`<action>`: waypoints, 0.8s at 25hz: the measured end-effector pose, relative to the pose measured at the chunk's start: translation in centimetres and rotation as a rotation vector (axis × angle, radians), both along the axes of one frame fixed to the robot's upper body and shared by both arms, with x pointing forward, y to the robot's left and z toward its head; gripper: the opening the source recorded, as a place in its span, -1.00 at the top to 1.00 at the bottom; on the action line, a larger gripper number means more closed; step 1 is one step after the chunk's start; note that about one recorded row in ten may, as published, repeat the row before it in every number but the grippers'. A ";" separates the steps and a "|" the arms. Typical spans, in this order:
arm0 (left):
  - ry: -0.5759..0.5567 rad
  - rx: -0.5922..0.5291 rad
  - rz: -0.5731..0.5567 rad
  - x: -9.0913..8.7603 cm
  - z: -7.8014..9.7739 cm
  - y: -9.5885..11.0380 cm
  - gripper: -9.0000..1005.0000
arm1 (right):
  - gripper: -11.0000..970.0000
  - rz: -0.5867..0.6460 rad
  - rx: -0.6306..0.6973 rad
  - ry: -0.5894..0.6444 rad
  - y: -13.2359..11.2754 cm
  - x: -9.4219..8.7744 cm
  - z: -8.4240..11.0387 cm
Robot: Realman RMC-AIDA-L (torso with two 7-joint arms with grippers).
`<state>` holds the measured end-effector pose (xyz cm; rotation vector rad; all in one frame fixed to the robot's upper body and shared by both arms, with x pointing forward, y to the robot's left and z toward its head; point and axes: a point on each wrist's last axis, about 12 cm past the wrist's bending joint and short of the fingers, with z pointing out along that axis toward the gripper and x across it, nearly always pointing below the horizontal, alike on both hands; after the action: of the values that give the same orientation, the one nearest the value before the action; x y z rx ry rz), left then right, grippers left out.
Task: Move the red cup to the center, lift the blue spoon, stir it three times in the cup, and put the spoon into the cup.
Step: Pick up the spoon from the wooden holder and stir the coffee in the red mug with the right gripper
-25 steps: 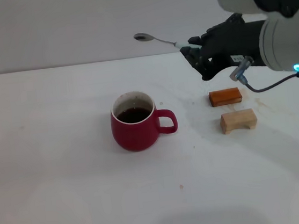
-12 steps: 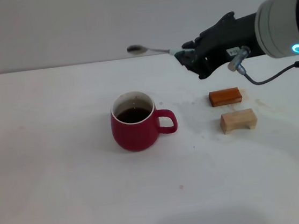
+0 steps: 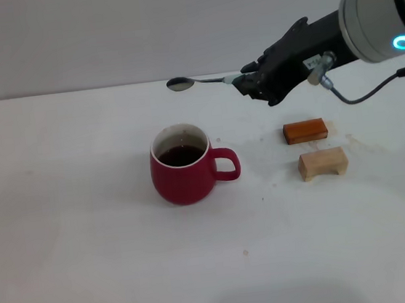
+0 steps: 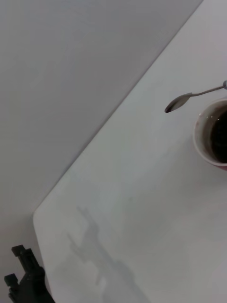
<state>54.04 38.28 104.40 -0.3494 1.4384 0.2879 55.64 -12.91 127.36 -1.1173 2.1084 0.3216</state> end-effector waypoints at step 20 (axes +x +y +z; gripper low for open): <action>-0.006 -0.006 -0.005 0.2 0.1 -0.3 -0.72 | 0.70 0.060 -0.052 0.206 0.0 4.4 -2.1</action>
<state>54.22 38.00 104.48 -0.3509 1.4339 0.2779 60.09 -12.91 125.23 -1.2239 2.2771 0.4282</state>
